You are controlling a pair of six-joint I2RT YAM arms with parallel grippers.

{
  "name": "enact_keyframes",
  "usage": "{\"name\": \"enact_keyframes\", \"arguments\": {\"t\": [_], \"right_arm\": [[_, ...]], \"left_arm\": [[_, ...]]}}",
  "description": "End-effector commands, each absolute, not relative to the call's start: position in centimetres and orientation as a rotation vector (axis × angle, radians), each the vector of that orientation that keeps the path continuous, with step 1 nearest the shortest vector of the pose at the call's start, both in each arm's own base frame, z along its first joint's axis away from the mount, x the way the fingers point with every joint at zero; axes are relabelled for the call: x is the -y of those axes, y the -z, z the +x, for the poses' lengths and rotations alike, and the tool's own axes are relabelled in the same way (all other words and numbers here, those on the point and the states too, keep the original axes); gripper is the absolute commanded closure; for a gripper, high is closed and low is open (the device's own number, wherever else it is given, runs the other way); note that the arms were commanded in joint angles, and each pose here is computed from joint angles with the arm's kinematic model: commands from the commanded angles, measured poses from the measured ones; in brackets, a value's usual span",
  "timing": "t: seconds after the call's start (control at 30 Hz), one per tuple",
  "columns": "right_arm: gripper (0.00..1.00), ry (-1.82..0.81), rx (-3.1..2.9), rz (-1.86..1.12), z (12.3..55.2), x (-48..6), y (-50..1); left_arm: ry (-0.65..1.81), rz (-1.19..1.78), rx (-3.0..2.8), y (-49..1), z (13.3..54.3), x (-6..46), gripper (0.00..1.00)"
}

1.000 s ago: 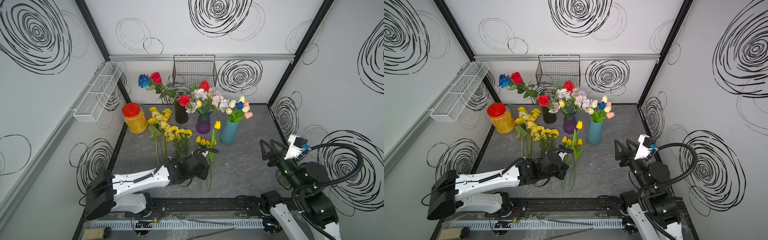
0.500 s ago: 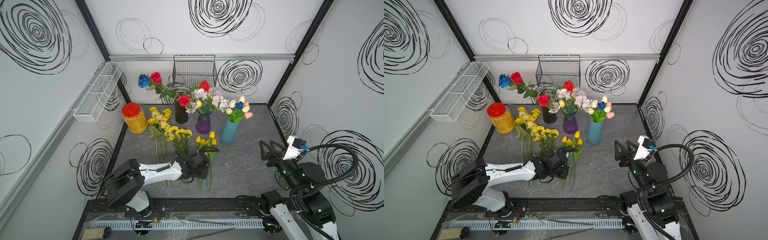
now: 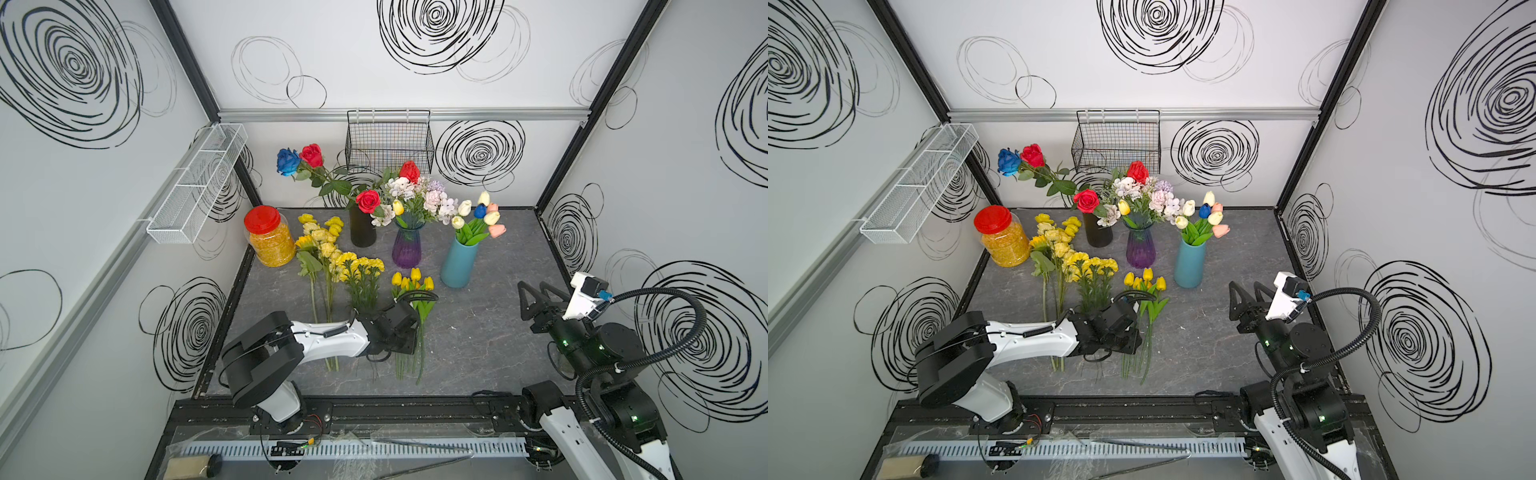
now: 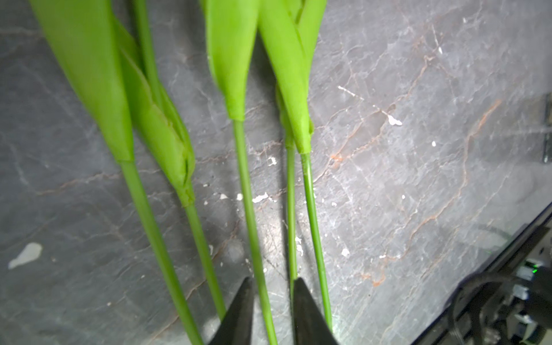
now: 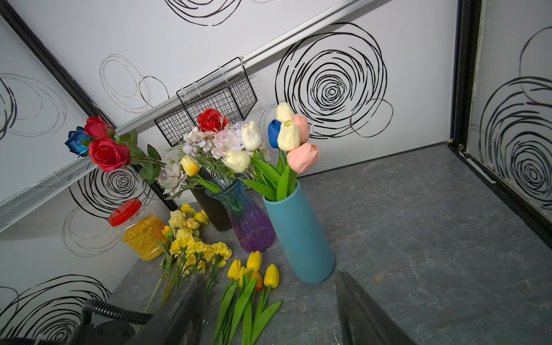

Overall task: Pick out yellow flowers from the vase
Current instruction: Place the flower at the center of the board, then reset both arms

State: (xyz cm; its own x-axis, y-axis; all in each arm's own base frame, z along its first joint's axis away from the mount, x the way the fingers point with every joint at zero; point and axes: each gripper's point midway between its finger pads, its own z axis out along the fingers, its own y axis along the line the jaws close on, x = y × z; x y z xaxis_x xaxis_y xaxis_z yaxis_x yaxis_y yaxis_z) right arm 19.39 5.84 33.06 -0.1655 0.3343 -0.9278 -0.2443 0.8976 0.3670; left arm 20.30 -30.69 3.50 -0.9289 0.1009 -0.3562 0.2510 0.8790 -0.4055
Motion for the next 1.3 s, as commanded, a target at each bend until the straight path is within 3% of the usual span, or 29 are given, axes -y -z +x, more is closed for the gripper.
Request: {"name": "enact_keyframes", "arguments": {"t": [0.0,0.17,0.23,0.37,0.6,0.8,0.9,1.03,1.27], "right_arm": [[0.28,-0.49,-1.642,0.072,19.4,-5.5,-33.3],[0.26,-0.457,-1.644,0.092,19.5,-5.0,-33.0],[0.26,-0.436,-1.652,0.108,19.7,-4.7,-32.7],[0.25,-0.41,-1.662,0.129,20.1,-4.3,-31.8],[0.21,-0.306,-1.653,0.163,21.3,-3.0,-29.9],[0.08,-0.152,-1.65,0.233,22.7,-1.0,-27.2],[0.01,-0.082,-1.664,0.245,23.7,-0.5,-25.5],[0.0,-0.007,-1.681,0.24,25.2,-0.2,-22.7],[0.0,0.154,-1.665,0.262,27.4,1.2,-18.1]], "left_arm": [[0.653,0.241,-2.683,-4.7,20.9,30.4,0.66],[0.618,0.266,-2.584,-8.2,21.2,29.6,0.58],[0.686,0.305,-2.511,-10.4,20.8,30.1,0.48],[0.724,0.284,-2.356,-14.6,20.5,28.7,0.38],[0.519,0.087,-2.097,-20.4,22.6,19.9,0.28],[0.117,-0.255,-1.823,-23.6,23.4,7.9,0.01],[-0.062,-0.372,-1.714,-23.8,22.9,3.3,0.01],[-0.383,-0.443,-1.608,-23.9,21.6,-1.6,0.01],[-0.659,-0.414,-1.599,-19.7,22.7,-3.7,0.01]]}}
